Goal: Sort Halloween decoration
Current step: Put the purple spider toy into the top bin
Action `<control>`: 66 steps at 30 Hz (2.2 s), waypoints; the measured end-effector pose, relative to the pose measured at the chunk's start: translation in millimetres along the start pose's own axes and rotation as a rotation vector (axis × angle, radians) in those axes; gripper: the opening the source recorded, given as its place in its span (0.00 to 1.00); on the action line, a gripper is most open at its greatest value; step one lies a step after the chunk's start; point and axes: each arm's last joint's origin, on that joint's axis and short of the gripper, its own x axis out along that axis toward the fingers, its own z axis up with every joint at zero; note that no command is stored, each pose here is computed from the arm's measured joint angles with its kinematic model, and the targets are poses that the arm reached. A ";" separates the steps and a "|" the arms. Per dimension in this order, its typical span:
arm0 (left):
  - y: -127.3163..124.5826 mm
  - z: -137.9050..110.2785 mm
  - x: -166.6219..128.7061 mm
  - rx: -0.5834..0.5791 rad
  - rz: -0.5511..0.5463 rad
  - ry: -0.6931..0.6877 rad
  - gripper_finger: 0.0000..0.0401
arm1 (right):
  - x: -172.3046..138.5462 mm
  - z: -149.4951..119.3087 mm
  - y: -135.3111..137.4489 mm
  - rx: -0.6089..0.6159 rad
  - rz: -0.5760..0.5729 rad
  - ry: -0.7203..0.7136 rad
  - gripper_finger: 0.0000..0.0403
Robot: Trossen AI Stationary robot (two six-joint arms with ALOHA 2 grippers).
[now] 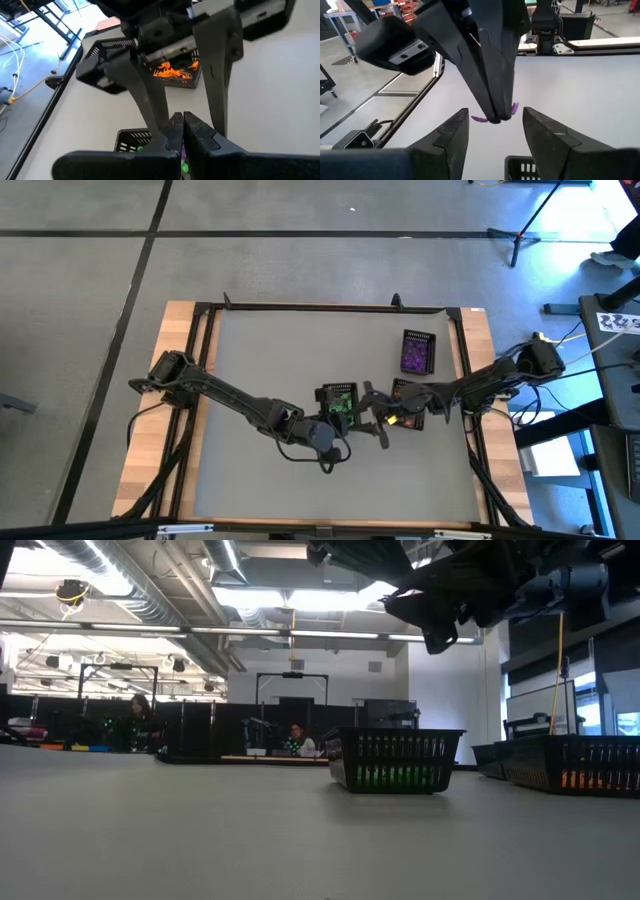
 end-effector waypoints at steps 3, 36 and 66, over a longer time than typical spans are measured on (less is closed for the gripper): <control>0.0 0.6 0.0 -0.003 0.000 -0.005 0.00 | 5.8 -0.7 -0.3 0.008 -0.001 0.009 0.46; 3.5 0.2 -7.5 0.007 0.026 0.018 0.02 | 14.4 -3.7 -2.1 -0.031 -0.041 0.104 0.03; 42.6 -125.0 -118.1 -0.345 0.168 -0.165 0.14 | -134.7 -35.1 -77.3 0.214 -1.068 0.107 0.09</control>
